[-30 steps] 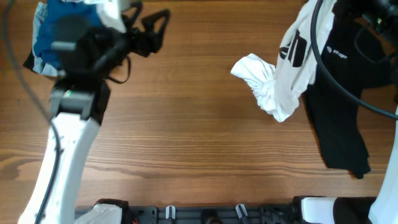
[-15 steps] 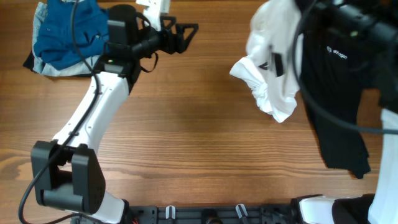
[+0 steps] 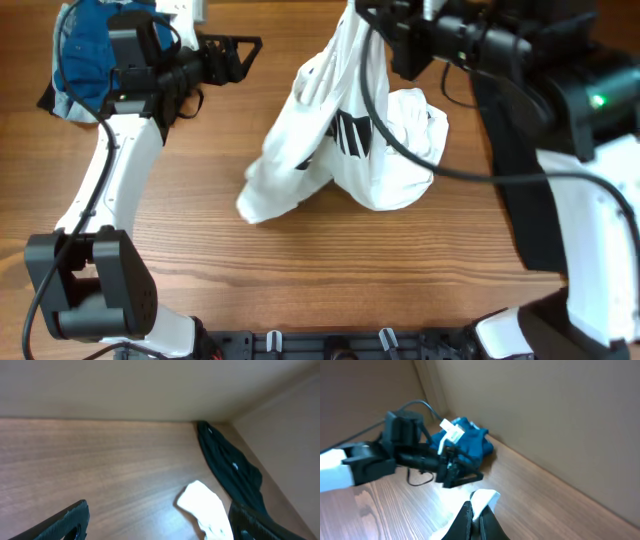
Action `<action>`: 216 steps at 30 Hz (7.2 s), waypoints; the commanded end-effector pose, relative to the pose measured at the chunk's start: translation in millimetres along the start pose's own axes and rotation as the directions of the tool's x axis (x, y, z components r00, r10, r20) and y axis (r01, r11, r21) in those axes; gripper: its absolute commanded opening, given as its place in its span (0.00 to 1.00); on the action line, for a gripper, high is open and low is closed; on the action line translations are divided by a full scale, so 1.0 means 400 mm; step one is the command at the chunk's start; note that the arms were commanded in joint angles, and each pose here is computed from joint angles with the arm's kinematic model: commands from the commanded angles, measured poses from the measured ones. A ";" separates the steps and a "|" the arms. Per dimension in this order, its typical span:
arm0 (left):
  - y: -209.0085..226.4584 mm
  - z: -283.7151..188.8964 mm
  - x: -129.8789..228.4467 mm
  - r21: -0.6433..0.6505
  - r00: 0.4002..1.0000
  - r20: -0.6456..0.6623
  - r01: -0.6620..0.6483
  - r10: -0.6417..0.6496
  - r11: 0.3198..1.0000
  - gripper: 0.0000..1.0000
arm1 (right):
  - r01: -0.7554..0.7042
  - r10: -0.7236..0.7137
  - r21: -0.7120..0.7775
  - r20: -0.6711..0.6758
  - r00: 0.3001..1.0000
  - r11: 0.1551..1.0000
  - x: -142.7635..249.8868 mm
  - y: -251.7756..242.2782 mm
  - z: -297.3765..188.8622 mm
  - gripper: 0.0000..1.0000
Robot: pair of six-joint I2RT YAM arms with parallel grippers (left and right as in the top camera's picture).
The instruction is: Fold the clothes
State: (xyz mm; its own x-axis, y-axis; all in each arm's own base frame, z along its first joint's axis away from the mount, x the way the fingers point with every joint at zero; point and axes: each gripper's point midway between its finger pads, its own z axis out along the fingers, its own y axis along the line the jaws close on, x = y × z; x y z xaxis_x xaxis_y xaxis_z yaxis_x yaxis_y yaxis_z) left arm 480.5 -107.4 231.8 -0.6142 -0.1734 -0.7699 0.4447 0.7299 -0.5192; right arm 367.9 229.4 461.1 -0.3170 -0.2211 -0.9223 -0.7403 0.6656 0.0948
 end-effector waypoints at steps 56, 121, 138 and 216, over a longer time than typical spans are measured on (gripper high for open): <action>-0.113 0.192 0.351 0.415 0.883 -0.243 -0.280 0.402 0.865 0.04 | -0.005 0.016 0.116 -0.093 0.996 0.993 0.066 -0.110 0.080 0.04; -0.253 -0.307 -0.307 -0.190 0.894 0.204 -0.363 0.398 0.912 0.04 | -0.032 0.034 0.488 0.005 0.999 0.872 0.062 -0.513 0.007 0.04; -0.189 -0.240 -0.220 -0.169 0.940 0.063 -0.321 0.335 0.932 0.04 | -0.169 0.147 0.661 0.090 0.985 0.731 0.075 -0.622 -0.211 0.04; 0.027 0.134 0.778 -0.098 0.368 -0.926 -0.448 0.084 0.889 0.04 | -0.333 0.463 0.656 -0.028 0.886 0.677 0.348 -0.777 -0.118 1.00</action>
State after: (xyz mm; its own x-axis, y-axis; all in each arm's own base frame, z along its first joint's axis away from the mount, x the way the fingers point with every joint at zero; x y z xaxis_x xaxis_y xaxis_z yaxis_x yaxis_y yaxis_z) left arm 347.1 -201.7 -3.8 -0.7698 0.6321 -0.0885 0.6381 0.7653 -0.0847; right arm 528.7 -47.7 308.1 -0.6598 0.0863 -0.7465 0.0074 0.9941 0.1084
